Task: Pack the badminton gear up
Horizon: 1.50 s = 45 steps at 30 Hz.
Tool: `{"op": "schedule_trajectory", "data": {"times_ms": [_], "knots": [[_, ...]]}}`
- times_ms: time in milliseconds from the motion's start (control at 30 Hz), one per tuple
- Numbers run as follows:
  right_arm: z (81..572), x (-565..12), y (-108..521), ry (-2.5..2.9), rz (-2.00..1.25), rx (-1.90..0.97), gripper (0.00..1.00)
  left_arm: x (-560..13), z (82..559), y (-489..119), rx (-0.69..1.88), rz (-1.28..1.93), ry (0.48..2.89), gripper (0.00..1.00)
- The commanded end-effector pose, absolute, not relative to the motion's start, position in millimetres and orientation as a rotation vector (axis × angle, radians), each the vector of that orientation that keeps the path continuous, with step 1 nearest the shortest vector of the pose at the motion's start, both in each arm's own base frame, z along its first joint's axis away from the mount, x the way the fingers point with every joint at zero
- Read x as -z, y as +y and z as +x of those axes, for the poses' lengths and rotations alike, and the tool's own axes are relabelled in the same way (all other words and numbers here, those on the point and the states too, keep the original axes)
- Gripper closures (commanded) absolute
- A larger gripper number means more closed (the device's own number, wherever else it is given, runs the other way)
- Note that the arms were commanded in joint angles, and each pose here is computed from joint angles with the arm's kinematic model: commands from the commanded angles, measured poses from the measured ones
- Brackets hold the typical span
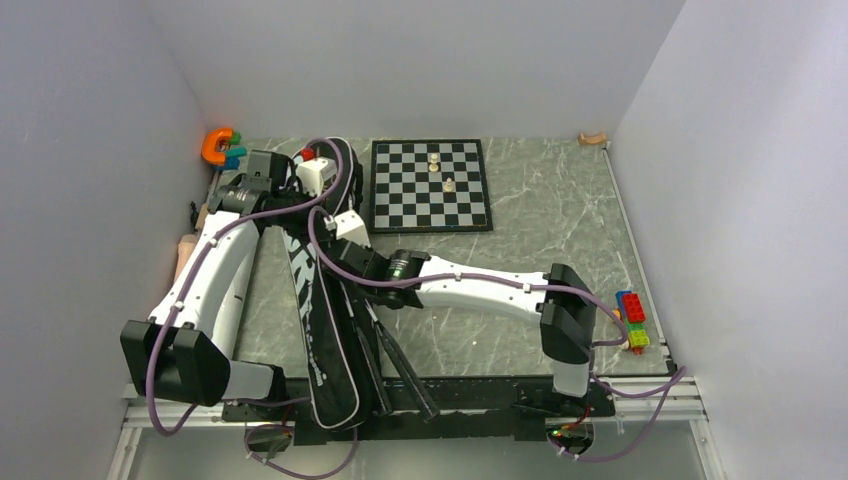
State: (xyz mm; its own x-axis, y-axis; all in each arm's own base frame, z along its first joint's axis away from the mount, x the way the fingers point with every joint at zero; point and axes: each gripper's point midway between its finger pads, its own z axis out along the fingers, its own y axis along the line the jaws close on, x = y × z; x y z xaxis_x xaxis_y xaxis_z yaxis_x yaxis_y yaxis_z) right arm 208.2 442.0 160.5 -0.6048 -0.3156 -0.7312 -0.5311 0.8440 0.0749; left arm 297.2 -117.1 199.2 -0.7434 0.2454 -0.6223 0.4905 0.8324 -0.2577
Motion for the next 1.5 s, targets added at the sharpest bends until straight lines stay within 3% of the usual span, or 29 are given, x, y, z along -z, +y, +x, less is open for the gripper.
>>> {"op": "schedule_trajectory", "data": {"times_ms": [0, 367, 633, 867, 933, 1100, 1467], "knots": [[229, -224, 464, 2.071, -0.421, -0.649, 1.0, -229, 291, -132, 0.646, 0.606, 2.284, 1.0], [252, -206, 464, 2.038, -0.313, -0.782, 1.0, -232, 279, -134, 0.673, 0.646, 2.271, 1.0], [255, -200, 457, 2.068, -0.286, -0.811, 0.9, -229, 273, -137, 0.706, 0.674, 2.273, 1.0], [273, -197, 460, 2.096, -0.211, -0.755, 0.9, -230, 268, -141, 0.748, 0.694, 2.268, 1.0], [269, -193, 461, 2.113, -0.226, -0.768, 0.86, -230, 268, -140, 0.735, 0.697, 2.27, 1.0], [260, -188, 452, 2.136, -0.253, -0.777, 0.62, -229, 270, -138, 0.717, 0.698, 2.273, 1.0], [273, -211, 410, 2.113, -0.18, -0.715, 0.6, -233, 274, -138, 0.711, 0.68, 2.275, 1.0]]}}
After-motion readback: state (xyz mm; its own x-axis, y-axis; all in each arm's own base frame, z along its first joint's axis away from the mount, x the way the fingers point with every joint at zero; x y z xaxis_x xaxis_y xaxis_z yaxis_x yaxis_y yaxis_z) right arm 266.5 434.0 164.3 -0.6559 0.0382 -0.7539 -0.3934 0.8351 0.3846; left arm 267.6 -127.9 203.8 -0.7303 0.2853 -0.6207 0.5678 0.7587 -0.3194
